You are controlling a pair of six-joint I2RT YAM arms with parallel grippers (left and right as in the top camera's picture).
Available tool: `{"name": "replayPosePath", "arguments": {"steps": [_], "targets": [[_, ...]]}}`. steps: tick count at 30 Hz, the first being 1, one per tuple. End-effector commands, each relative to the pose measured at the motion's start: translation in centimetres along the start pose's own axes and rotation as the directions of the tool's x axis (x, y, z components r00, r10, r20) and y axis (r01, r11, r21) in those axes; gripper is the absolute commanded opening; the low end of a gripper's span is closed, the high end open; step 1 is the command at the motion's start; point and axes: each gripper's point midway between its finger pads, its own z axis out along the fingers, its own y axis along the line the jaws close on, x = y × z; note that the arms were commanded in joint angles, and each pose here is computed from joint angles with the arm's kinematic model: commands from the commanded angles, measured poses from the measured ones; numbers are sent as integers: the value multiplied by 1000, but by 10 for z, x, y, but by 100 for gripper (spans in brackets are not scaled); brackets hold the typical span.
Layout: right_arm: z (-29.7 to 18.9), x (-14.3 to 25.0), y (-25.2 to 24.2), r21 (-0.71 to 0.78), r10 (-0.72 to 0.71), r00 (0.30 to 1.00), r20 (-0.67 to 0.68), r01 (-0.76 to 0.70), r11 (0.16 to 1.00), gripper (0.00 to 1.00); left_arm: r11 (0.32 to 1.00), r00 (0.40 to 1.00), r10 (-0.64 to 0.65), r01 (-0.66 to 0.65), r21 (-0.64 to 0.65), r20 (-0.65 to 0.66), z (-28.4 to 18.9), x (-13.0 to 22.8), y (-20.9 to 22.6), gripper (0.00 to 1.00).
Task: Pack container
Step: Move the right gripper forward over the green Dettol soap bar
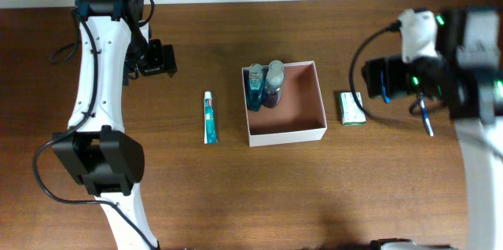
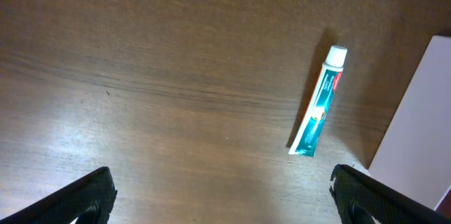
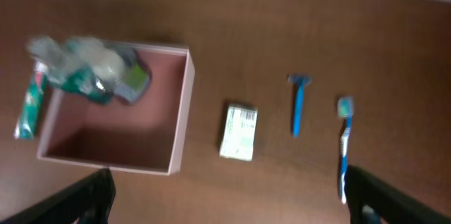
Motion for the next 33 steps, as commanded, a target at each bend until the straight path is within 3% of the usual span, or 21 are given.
{"name": "replayPosePath", "arguments": {"steps": [1,13,18,33], "targets": [[28,-4,-9,9,-7,995,-99,8,1000,98,1000,999,-18,18,0,34,-13,1,4,99],[125,26,-27,41,7,931,-366,8,999,99,1000,999,-18,18,0,34,-13,1,4,99],[141,33,-12,-47,12,915,-402,-34,998,99,1000,999,-18,18,0,34,-13,1,4,99],[196,71,-37,-24,73,846,-528,-100,995,99,1000,999,-18,18,0,34,-13,1,4,99]]}}
